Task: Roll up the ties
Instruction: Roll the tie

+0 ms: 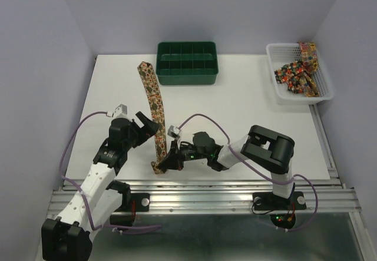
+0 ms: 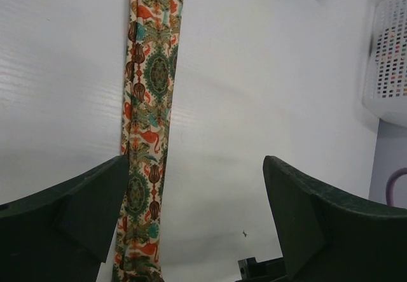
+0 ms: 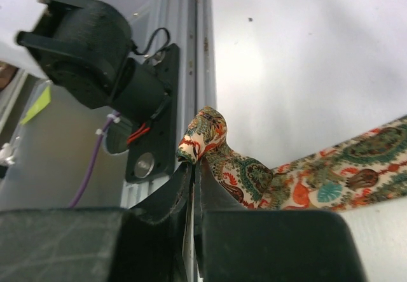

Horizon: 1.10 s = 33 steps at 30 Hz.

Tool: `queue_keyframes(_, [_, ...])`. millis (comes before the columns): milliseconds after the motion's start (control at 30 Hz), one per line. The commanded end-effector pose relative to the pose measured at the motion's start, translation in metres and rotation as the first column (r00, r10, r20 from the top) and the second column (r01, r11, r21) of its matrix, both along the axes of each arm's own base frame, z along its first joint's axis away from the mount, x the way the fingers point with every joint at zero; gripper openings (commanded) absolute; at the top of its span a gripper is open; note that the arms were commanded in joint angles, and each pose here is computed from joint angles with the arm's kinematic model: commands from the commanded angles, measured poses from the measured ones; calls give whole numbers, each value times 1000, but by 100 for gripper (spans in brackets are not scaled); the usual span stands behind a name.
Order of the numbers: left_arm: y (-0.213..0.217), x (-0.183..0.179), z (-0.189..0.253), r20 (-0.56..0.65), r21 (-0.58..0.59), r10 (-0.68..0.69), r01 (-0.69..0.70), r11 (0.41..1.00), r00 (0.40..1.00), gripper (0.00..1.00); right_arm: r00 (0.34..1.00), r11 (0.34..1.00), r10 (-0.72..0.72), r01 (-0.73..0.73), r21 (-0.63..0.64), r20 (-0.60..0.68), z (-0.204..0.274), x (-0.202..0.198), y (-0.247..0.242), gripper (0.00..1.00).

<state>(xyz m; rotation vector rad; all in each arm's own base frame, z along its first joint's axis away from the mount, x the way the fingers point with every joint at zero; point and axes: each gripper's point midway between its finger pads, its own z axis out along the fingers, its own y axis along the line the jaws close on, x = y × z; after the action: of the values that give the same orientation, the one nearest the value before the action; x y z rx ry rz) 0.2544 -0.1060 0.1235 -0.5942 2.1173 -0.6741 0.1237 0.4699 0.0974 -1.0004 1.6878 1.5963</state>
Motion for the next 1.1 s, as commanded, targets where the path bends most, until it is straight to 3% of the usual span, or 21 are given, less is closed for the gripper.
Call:
queue_keyframes(0, [-20,5,17,93,-59,-96,102,993,991,99,990,982,141,-139,124,-6,32,-24,-2,1])
queue_keyframes(267, [-58,-13,11,94,-137,-313,324,936,945,99,971,962,228,-213,167,-75,20,-49,-16,1])
queue_keyframes(533, [-77,-54,-11,38,-206,-389,388,898,921,99,997,997,77,-77,-2,-33,-11,-25,-13,1])
queue_keyframes(667, [-92,-74,-15,20,-248,-444,435,866,896,99,995,996,92,-92,8,-30,-11,-27,-13,1])
queue_keyframes(833, [-95,-83,-31,-52,-269,-424,397,878,904,99,992,992,115,-112,59,-47,-6,-36,-17,1])
queue_keyframes(967, [-61,-74,-58,-191,-168,-208,176,970,959,99,996,997,74,-72,37,-41,-9,-33,-20,1])
queue_keyframes(1067, [-48,-62,-38,-143,-137,-114,94,986,983,94,997,998,63,-62,28,-39,-12,-32,-23,1])
